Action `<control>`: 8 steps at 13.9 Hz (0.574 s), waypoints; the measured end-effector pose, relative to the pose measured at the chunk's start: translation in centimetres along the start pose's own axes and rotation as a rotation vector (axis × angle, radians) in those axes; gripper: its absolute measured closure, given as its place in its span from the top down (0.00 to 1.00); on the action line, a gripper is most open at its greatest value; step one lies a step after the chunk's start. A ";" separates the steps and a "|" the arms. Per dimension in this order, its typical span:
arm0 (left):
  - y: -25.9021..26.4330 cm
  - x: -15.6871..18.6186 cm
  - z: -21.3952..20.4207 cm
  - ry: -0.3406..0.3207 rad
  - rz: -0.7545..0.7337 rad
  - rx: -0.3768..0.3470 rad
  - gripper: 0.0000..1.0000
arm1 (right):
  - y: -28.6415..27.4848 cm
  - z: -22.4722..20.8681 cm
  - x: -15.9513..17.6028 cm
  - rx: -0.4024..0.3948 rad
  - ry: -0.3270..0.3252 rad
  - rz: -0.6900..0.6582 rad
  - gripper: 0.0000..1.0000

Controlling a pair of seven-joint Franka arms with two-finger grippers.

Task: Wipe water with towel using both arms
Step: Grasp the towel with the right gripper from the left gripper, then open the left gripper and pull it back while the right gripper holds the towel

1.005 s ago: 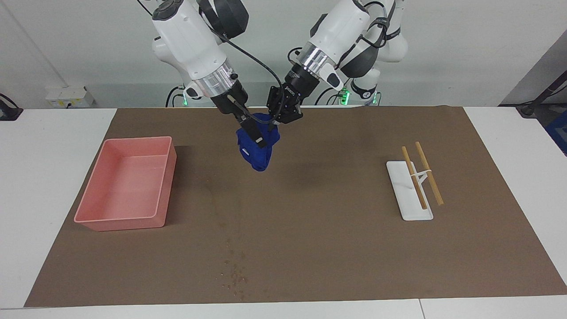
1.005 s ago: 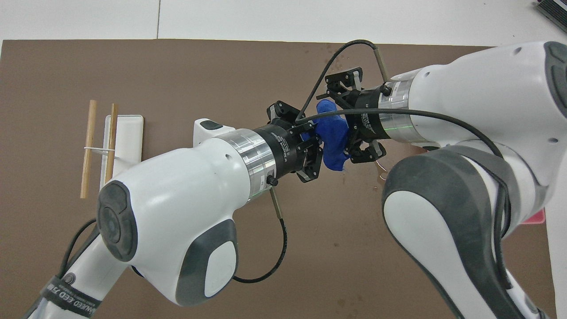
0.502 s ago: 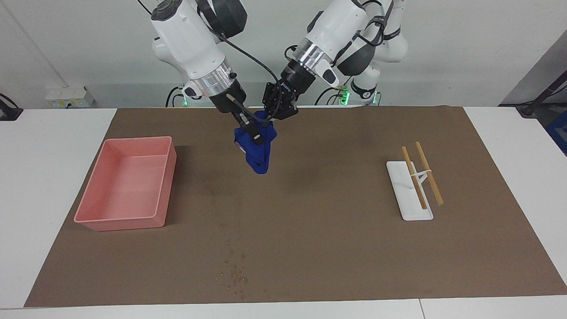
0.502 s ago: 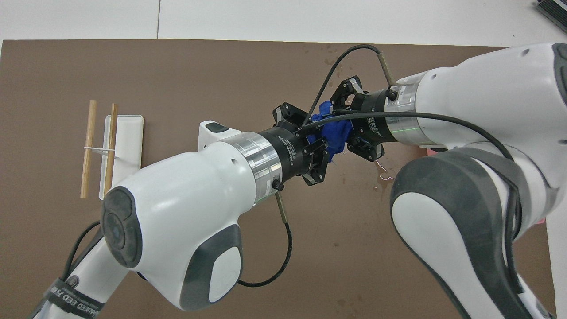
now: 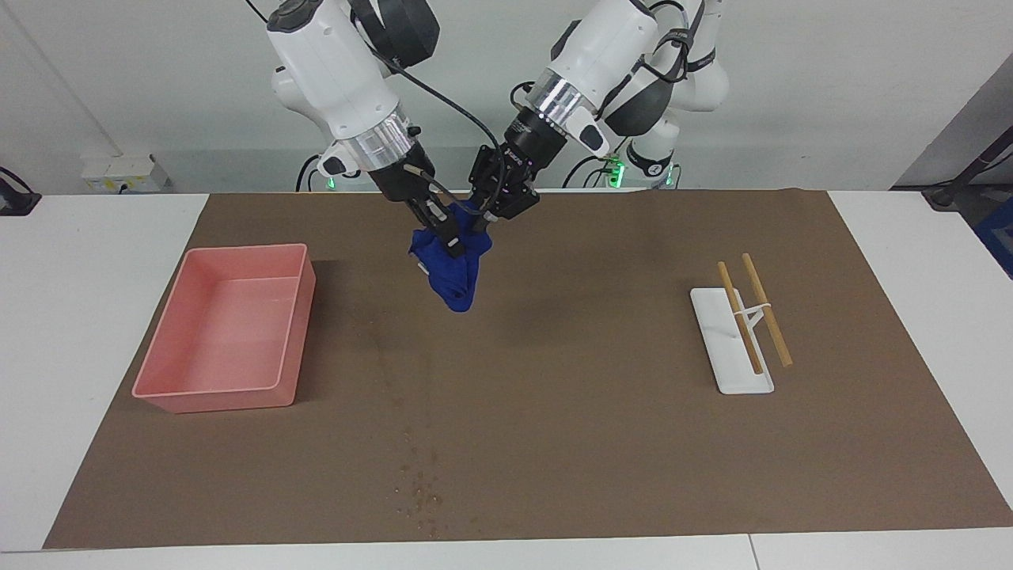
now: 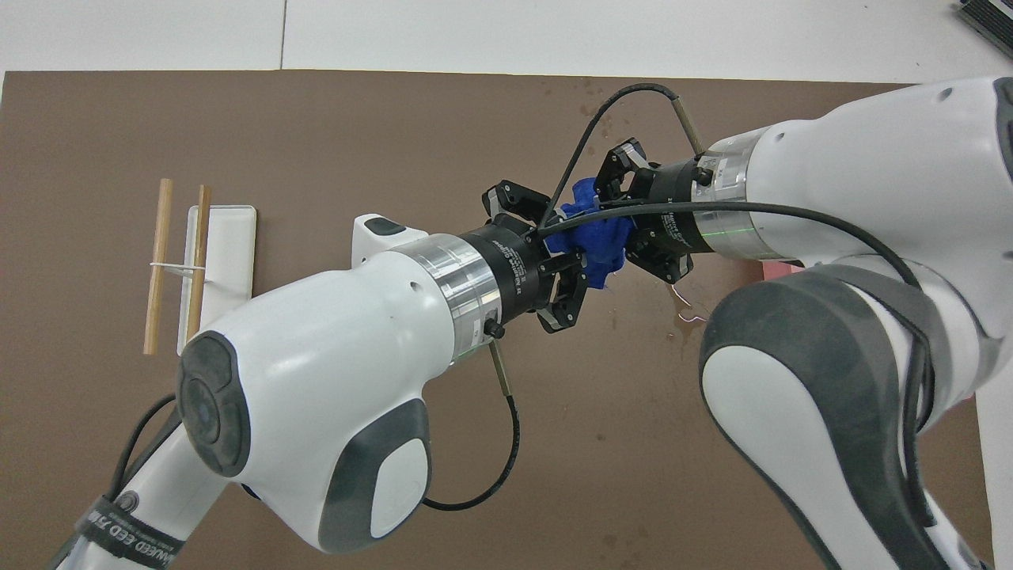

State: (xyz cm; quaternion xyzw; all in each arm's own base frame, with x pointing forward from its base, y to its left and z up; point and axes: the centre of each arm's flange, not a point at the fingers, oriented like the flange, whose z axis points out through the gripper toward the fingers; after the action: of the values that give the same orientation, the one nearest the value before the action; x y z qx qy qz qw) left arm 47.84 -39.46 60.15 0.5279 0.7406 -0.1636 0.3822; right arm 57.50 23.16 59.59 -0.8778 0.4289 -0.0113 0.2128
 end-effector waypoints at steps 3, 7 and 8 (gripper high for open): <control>3.3 1.8 -0.9 0.028 0.126 -0.029 0.84 | 0.8 -0.3 3.0 0.015 0.048 -0.173 0.22; 7.1 5.4 -2.0 0.129 0.577 0.065 1.00 | 2.5 2.7 8.0 0.062 0.137 -0.350 0.22; 8.0 6.4 -2.3 0.161 0.706 0.100 1.00 | 2.5 4.4 9.0 0.071 0.168 -0.386 0.22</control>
State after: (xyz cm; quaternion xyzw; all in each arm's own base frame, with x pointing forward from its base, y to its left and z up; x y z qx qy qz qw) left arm 53.20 -30.64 58.20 0.7801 0.5317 -0.0153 0.3293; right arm 62.17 16.62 53.12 -0.9316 0.2683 -0.1403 0.2011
